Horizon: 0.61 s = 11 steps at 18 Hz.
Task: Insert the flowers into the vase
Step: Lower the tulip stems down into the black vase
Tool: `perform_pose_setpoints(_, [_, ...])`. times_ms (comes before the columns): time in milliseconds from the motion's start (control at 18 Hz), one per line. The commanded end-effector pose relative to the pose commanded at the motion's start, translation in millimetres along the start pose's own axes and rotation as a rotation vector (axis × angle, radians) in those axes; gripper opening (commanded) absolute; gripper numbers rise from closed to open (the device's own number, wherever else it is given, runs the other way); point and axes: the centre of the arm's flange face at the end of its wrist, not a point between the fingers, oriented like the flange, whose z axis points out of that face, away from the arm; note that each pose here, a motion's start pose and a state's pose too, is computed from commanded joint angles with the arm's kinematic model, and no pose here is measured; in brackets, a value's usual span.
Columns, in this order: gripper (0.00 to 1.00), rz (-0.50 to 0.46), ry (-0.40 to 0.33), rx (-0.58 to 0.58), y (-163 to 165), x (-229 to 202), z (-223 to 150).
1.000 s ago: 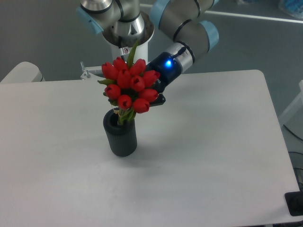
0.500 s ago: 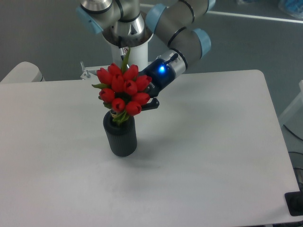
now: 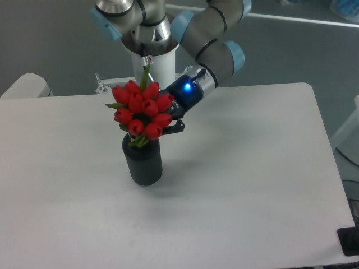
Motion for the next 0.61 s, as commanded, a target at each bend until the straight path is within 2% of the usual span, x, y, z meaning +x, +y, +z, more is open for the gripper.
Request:
perform_pose_setpoints(111, [0.28, 0.017, 0.002, -0.019, 11, 0, 0])
perform_pose_setpoints(333, [0.36, 0.023, 0.006, -0.028, 23, -5, 1])
perform_pose_setpoints(389, [0.42, 0.023, 0.006, -0.028, 23, -5, 1])
perform_pose_setpoints(444, [0.53, 0.022, 0.006, -0.028, 23, -5, 1])
perform_pose_setpoints(556, [0.83, 0.02, 0.006, -0.028, 23, -5, 1])
perform_pose_setpoints(611, [0.89, 0.017, 0.006, -0.027, 24, -6, 1])
